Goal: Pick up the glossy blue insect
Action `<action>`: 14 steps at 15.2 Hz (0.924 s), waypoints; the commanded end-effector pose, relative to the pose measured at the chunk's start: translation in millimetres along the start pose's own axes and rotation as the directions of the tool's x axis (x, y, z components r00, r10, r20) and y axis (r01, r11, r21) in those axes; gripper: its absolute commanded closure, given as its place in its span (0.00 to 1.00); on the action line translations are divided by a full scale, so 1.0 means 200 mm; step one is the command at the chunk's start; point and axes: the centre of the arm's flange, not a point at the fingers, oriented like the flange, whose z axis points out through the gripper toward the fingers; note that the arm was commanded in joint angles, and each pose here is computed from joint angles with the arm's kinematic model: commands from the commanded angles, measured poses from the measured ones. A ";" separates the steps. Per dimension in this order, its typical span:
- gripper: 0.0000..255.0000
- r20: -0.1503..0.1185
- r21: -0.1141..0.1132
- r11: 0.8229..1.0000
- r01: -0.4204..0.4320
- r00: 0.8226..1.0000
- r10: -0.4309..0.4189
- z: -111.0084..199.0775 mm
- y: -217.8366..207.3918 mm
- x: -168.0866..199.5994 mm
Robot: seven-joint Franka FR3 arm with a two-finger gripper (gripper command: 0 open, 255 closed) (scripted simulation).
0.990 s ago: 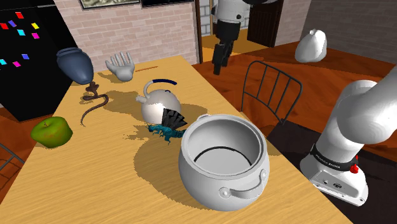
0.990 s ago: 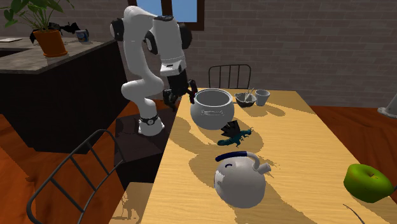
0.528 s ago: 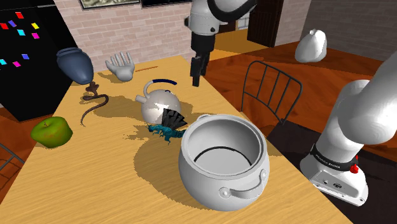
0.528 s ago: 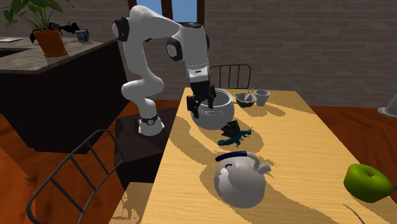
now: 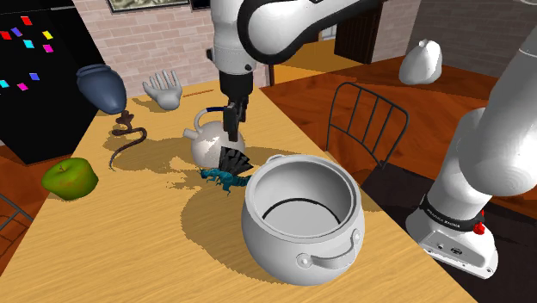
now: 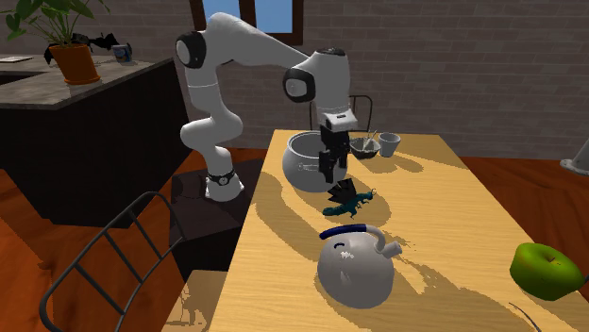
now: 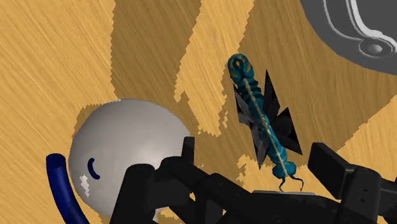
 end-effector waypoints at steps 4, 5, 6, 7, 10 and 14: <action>0.00 0.003 -0.013 0.995 0.095 0.996 -0.095 0.13 -0.21 0.21; 0.00 0.003 -0.013 0.995 0.095 0.996 -0.095 0.16 -0.21 0.21; 0.00 0.003 -0.013 0.995 0.095 0.996 -0.095 0.18 -0.21 0.20; 0.00 0.003 -0.013 0.995 0.095 0.996 -0.095 0.21 -0.21 0.20; 0.00 0.003 -0.013 0.995 0.095 0.996 -0.095 0.29 -0.21 0.19; 1.00 0.003 -0.013 0.995 0.095 0.996 -0.095 0.33 -0.22 0.18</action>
